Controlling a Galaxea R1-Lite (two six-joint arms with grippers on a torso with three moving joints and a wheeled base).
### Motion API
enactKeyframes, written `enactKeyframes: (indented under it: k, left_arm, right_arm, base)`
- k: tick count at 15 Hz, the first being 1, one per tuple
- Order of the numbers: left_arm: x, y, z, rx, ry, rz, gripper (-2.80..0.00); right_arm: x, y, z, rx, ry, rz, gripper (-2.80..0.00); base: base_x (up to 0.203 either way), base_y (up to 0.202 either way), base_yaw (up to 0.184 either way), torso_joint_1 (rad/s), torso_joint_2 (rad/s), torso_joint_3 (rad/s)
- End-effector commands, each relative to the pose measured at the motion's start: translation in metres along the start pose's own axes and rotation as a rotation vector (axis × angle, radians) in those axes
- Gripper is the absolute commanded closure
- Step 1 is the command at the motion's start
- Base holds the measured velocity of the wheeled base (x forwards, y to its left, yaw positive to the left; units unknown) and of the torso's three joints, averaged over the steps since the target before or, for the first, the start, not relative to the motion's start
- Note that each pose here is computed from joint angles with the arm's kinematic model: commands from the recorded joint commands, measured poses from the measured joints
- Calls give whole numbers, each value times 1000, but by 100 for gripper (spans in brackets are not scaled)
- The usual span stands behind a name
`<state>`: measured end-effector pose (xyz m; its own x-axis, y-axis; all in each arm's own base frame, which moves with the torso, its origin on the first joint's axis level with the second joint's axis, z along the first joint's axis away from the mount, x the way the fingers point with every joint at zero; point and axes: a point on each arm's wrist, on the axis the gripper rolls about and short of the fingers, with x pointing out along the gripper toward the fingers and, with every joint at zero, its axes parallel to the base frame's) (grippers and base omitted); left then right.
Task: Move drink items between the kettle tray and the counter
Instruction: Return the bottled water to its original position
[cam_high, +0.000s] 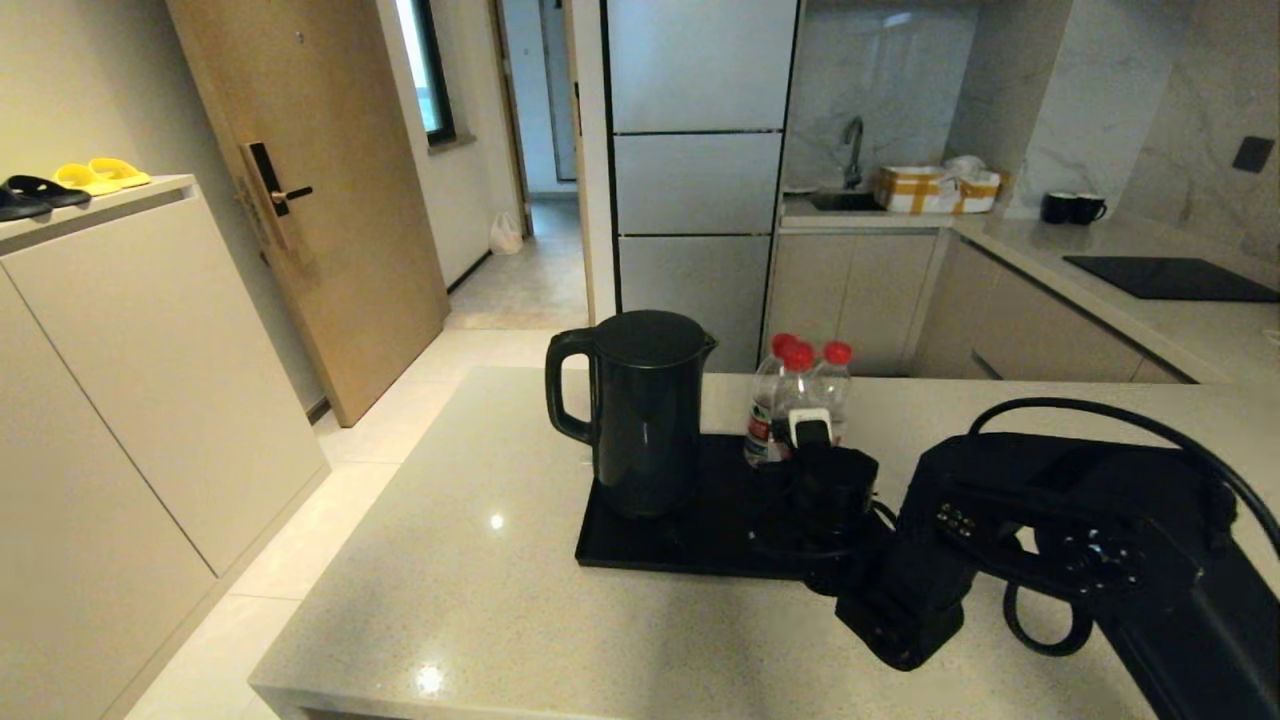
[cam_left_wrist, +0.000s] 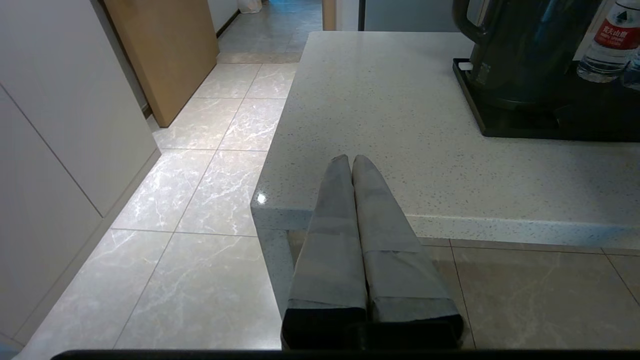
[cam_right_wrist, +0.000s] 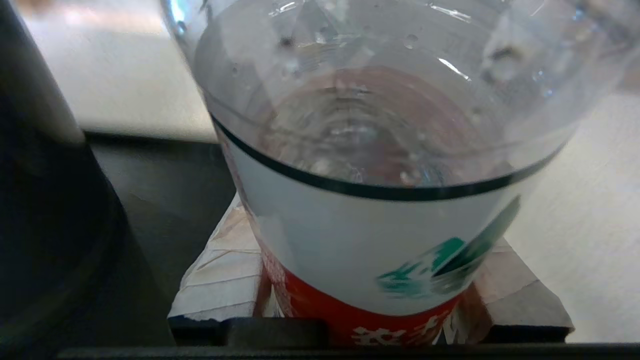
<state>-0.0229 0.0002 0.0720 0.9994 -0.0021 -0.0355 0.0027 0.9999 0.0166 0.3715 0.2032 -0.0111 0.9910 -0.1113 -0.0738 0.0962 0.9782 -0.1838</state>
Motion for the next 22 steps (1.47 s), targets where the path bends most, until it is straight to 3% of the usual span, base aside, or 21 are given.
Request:
enactKeyframes:
  k: [1, 8, 9, 18, 22]
  left_arm:
    - [0, 0, 0, 0, -1, 1, 0]
    - [0, 0, 0, 0, 0, 1, 0]
    - [0, 0, 0, 0, -2, 1, 0]
    - [0, 0, 0, 0, 0, 1, 0]
    - [0, 0, 0, 0, -1, 1, 0]
  right_arm:
    - [-1, 14, -24, -29, 36, 21, 0]
    - [-11, 24, -31, -18, 73, 22, 0]
    - [-11, 23, -31, -21, 77, 15, -280]
    - [-37, 8, -20, 31, 117, 33, -280]
    - [-73, -8, -7, 51, 160, 85, -280]
  base:
    - [0, 0, 0, 0, 0, 0]
    - [0, 0, 0, 0, 0, 0]
    - [0, 0, 0, 0, 0, 0]
    - [0, 0, 0, 0, 0, 0]
    - [0, 0, 0, 0, 0, 0]
